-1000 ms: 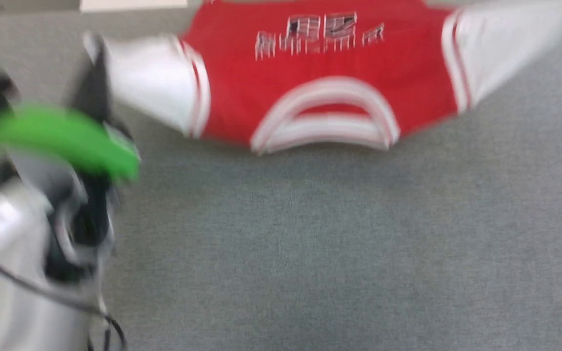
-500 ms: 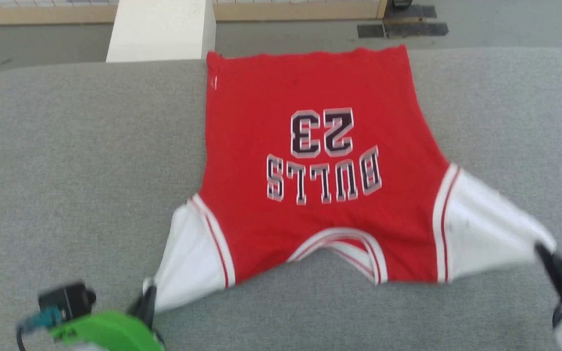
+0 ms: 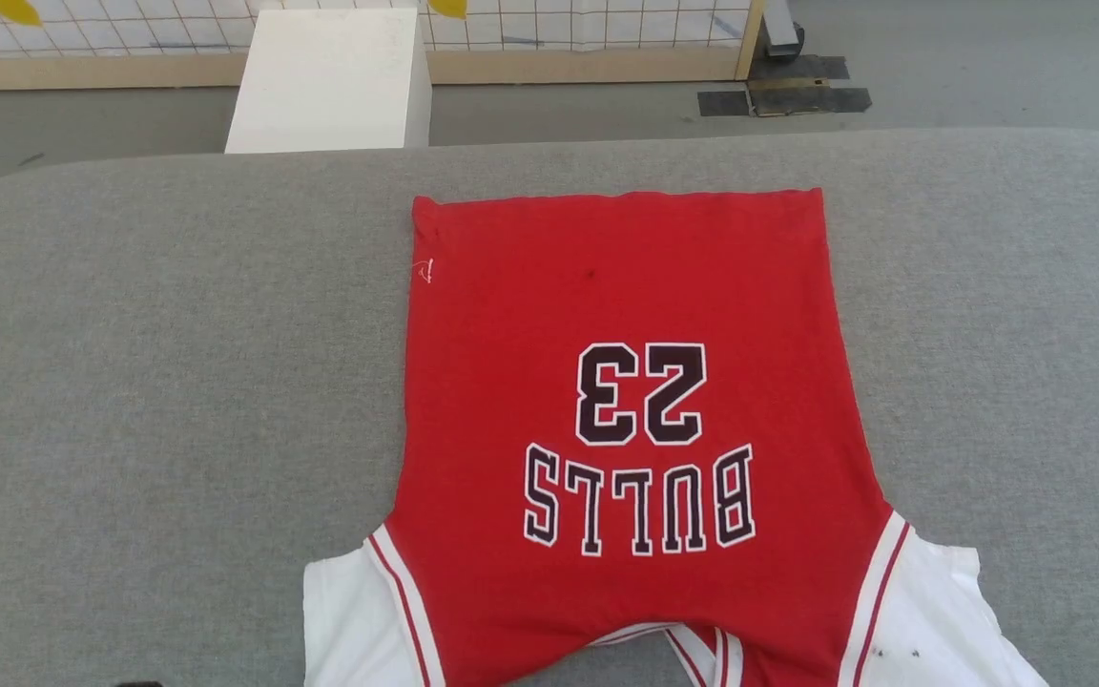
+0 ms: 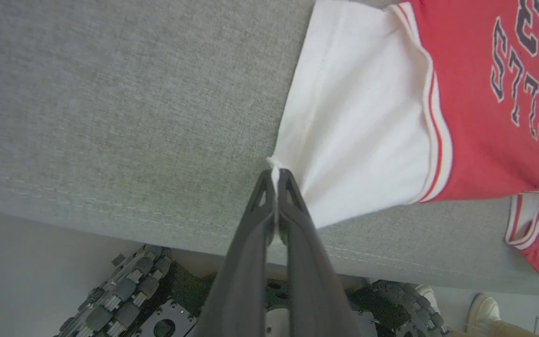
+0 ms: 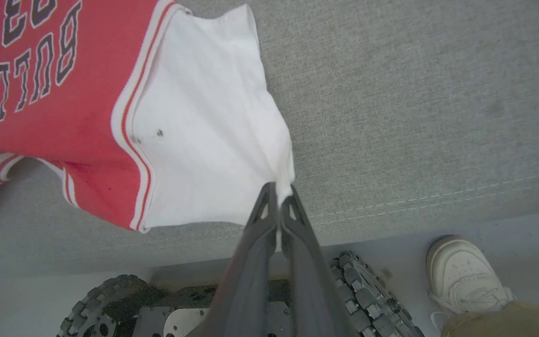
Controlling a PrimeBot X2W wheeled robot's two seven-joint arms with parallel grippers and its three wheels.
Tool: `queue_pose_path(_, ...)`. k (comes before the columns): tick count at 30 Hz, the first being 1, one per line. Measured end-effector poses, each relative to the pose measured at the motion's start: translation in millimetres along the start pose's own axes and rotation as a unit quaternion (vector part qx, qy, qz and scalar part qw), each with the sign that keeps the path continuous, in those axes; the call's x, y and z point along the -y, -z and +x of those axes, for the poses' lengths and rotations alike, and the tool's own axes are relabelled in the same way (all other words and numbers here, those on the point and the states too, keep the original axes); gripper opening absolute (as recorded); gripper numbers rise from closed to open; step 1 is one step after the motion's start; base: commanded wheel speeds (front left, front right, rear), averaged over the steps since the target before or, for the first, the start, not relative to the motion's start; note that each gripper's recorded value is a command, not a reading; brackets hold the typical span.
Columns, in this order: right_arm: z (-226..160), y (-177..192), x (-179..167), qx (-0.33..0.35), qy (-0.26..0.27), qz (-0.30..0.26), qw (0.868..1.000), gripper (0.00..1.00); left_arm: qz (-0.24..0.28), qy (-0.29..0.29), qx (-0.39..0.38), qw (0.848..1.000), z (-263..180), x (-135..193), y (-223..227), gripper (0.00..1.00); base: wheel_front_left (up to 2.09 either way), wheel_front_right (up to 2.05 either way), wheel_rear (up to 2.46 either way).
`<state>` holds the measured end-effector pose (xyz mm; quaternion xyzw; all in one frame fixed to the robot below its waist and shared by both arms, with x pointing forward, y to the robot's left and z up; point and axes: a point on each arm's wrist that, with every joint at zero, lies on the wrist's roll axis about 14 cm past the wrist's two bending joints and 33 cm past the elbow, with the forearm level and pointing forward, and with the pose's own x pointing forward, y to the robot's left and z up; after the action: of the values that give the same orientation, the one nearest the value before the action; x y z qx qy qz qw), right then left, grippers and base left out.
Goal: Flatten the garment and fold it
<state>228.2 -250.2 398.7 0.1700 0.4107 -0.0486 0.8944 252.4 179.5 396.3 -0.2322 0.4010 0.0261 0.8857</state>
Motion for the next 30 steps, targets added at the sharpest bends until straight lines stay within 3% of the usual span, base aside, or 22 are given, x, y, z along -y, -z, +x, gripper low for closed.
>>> queue_pose_path(13,60,-12,-18,0.035,-0.010,-0.089,0.995,0.00,0.031,0.074,0.089,0.993,10,56,-56,0.00,0.00,0.00,0.00)
queue_pose_path(14,64,-11,-19,0.031,-0.011,-0.099,0.995,0.25,0.035,0.080,0.091,0.992,10,60,-58,0.00,0.00,0.00,0.00)
queue_pose_path(15,66,-12,-19,0.030,-0.010,-0.109,0.994,1.00,0.036,0.085,0.094,0.991,11,64,-61,0.00,0.00,0.00,0.00)
queue_pose_path(20,62,-33,-19,0.045,-0.010,-0.099,0.994,1.00,0.042,0.103,0.097,0.989,6,75,-63,0.00,0.00,0.00,0.00)
queue_pose_path(23,42,-85,-27,0.101,-0.024,-0.101,0.989,1.00,0.040,0.106,0.111,0.987,1,77,-69,0.00,0.00,0.00,0.00)
queue_pose_path(30,-3,-230,-49,0.255,-0.005,-0.200,0.946,1.00,0.032,0.103,0.136,0.985,-1,77,-76,0.00,0.00,0.00,0.00)
